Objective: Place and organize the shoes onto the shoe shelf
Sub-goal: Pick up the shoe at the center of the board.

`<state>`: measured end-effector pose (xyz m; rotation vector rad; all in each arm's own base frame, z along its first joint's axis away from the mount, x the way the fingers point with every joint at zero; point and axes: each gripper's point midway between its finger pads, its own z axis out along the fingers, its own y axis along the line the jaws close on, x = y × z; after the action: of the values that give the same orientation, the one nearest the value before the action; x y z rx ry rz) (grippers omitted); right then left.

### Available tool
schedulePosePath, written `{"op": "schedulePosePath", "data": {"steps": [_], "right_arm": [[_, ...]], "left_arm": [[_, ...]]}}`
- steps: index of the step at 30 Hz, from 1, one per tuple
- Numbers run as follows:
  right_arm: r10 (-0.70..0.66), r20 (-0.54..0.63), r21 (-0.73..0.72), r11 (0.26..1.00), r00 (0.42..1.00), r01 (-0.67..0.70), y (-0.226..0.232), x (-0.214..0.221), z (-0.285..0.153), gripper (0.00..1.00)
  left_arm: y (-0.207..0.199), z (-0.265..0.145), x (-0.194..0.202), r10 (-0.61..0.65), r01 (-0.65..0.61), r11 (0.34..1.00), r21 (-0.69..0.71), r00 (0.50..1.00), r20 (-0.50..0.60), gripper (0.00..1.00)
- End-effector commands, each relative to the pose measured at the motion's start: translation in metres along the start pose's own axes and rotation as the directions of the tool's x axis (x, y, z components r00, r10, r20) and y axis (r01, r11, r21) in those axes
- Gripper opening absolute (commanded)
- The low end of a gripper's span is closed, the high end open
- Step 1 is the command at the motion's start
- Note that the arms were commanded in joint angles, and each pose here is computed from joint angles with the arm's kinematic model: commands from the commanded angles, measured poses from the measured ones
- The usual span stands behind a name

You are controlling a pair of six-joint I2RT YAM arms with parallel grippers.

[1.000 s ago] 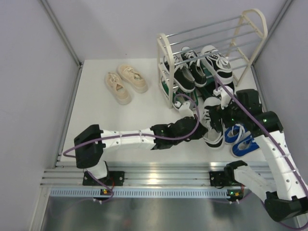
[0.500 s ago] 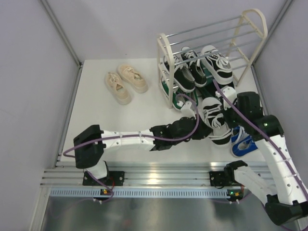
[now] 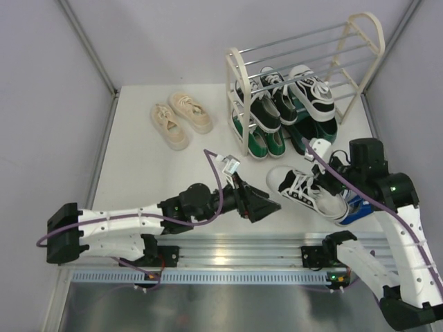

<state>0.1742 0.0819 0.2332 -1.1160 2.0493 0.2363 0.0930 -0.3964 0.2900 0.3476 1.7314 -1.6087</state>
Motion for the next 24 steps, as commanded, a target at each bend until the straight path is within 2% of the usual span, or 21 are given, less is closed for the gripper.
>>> {"op": "schedulePosePath", "data": {"steps": [1,4,12,19,24], "right_arm": [[-0.102,0.162,-0.124,0.985,0.982,0.123,0.016,-0.033,0.000,0.00],[-0.122,0.191,-0.154,0.976,0.974,0.153,0.018,-0.043,0.001,0.00],[-0.132,0.289,-0.313,0.923,0.948,0.224,0.043,-0.056,0.004,0.00],[-0.097,0.368,-0.413,0.874,0.925,0.256,0.065,-0.064,0.002,0.00],[-0.090,0.363,-0.432,0.866,0.927,0.253,0.067,-0.063,0.006,0.00]], "left_arm": [[0.011,-0.020,-0.002,0.096,-0.096,0.995,0.000,0.995,0.034,0.91],[0.026,-0.033,0.005,0.119,-0.119,0.991,-0.063,0.993,-0.001,0.91],[0.034,-0.057,-0.007,0.136,-0.129,0.986,-0.107,0.989,0.058,0.92],[0.027,-0.044,-0.008,0.126,-0.121,0.989,-0.090,0.991,0.049,0.92],[0.021,-0.029,-0.010,0.093,-0.089,0.994,-0.071,0.994,0.062,0.91]]}}
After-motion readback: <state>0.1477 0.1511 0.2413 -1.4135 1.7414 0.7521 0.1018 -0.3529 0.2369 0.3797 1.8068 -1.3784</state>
